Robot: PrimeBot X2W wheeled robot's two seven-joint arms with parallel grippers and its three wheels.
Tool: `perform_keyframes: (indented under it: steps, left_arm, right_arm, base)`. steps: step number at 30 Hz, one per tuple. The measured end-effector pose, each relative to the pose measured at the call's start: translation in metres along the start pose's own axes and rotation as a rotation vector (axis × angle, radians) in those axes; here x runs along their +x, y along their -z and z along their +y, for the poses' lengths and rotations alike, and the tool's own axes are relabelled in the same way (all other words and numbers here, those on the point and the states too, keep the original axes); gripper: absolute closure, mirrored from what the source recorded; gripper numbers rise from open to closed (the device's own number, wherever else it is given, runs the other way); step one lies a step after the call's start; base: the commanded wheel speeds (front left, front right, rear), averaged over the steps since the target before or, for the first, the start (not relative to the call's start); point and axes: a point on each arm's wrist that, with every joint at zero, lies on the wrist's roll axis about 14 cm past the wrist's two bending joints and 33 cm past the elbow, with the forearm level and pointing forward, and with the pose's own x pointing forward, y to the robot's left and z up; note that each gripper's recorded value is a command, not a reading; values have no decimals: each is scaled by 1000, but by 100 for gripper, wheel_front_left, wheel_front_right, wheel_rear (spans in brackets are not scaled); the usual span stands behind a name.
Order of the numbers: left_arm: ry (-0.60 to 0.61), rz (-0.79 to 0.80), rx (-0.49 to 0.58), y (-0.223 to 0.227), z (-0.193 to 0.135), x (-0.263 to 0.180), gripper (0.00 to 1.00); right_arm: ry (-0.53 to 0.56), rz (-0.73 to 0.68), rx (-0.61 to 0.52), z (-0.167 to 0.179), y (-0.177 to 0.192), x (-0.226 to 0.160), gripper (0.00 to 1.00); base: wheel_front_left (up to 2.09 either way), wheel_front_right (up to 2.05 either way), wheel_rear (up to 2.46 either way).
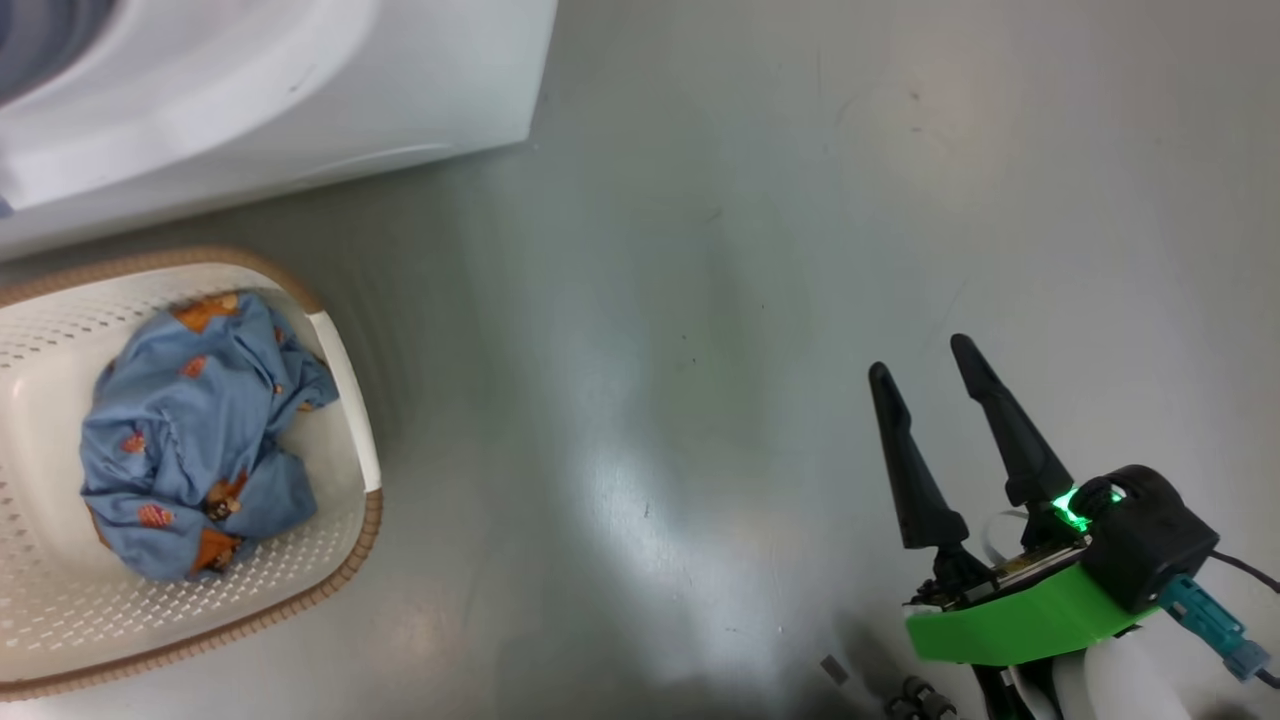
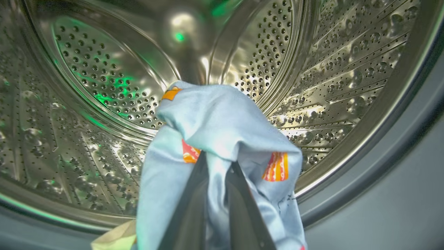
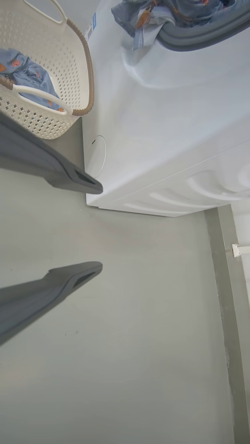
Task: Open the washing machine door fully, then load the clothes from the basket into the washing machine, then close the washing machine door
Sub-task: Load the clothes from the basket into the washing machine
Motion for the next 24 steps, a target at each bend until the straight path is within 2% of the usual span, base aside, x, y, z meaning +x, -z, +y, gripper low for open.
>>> perform_keyframes:
  steps: [6, 12, 20, 21, 24]
  left_arm:
    - [30, 63, -13, 8, -1, 27, 100]
    - [70, 55, -6, 6, -9, 46, 100]
    - [131, -138, 8, -47, -28, 71, 100]
    - [144, -235, 22, -75, -33, 76, 100]
    - [153, -320, 6, -94, -39, 77, 100]
  right_arm:
    - [-9, 37, 18, 4, 14, 0, 0]
    - [-14, 55, 28, 6, 20, 0, 0]
    - [-14, 73, 40, 7, 25, -2, 0]
    - [-12, 78, 44, 7, 27, -3, 0]
    - [-6, 86, 45, 6, 29, -4, 0]
  base:
    - [0, 0, 0]
    - [0, 0, 0]
    - [0, 0, 0]
    - [0, 0, 0]
    - [0, 0, 0]
